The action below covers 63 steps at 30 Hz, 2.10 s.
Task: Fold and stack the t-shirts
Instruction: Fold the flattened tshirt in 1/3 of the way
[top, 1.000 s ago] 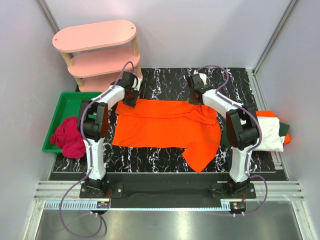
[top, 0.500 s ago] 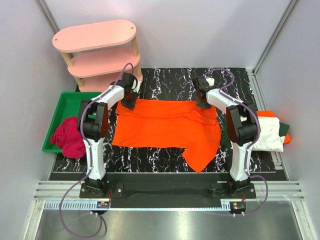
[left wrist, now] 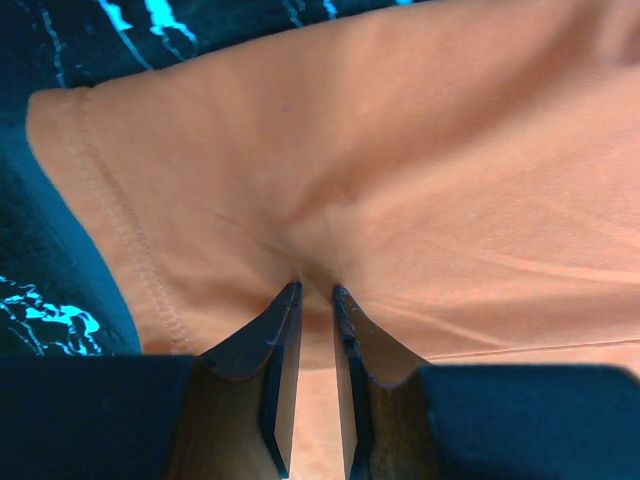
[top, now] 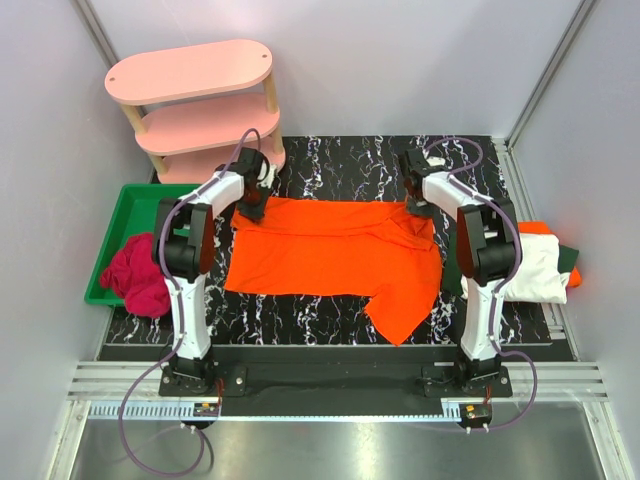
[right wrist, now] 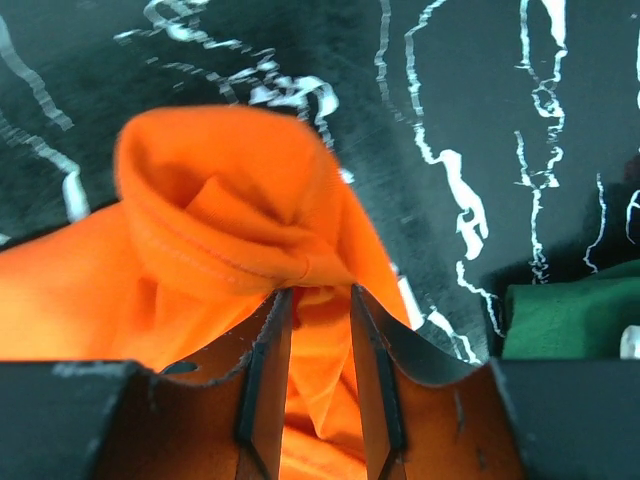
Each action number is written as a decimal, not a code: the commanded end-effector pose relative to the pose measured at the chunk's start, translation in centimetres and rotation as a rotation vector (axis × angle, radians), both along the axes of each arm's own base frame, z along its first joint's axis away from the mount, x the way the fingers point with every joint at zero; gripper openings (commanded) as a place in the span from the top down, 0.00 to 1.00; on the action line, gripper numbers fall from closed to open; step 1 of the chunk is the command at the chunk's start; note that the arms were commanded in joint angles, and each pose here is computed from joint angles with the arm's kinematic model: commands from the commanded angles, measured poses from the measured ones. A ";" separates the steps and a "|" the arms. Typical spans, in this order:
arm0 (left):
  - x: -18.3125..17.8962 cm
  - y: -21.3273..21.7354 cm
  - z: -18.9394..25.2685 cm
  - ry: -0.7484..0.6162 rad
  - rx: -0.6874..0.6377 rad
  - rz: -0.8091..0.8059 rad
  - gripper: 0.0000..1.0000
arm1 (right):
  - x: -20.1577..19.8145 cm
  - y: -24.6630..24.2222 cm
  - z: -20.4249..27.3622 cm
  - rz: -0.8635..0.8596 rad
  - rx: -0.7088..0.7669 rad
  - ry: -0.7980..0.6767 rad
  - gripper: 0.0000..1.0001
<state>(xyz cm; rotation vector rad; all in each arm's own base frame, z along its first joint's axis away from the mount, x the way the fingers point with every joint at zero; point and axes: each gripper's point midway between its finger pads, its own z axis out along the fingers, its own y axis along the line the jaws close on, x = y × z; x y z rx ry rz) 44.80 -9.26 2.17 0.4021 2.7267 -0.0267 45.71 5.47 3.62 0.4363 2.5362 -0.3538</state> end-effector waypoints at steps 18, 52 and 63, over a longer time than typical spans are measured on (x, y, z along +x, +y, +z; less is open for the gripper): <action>-1.3 2.6 -0.3 0.031 0.012 0.066 0.78 | 0.7 -6.0 2.5 -0.192 0.045 -0.035 0.53; 2.5 -2.5 5.0 -0.110 -0.170 -0.010 0.67 | 9.1 3.7 8.8 0.150 0.256 -0.251 0.48; 2.5 -2.7 2.2 -0.045 -0.158 -0.020 0.68 | 10.6 4.1 5.5 0.181 0.246 -0.192 0.49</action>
